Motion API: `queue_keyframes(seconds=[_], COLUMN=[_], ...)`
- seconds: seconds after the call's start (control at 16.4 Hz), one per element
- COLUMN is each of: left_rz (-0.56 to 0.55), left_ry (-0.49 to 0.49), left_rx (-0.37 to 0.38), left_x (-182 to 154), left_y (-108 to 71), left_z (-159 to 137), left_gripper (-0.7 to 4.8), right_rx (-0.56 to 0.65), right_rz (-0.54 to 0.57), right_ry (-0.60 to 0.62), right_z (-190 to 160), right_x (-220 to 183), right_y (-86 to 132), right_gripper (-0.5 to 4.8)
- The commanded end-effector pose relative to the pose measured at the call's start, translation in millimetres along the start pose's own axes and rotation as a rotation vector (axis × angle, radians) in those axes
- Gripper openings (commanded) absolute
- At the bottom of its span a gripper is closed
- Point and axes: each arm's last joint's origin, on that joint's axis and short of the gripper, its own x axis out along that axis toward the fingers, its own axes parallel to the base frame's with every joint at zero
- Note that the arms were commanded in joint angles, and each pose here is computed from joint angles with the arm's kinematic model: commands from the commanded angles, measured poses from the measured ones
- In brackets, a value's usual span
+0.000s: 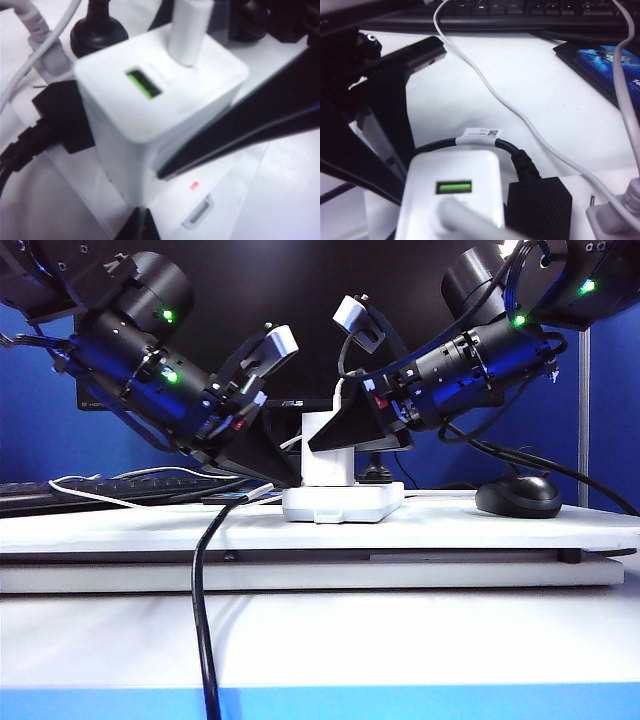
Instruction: Unplug the white charger from the socket, then place it next to the socket.
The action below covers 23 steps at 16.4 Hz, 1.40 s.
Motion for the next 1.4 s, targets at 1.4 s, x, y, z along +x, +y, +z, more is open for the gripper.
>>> queue_keyframes(seconds=[1.4], left_rz=[0.011], left_ry=[0.145], left_rx=[-0.042], left_x=[23], left_y=[-6.1], left_z=[-21], left_gripper=[-0.05], right_rx=[-0.057], right_rz=[0.050], right_ry=[-0.087], right_z=[17], right_x=[5], right_y=[10], right_gripper=[0.43])
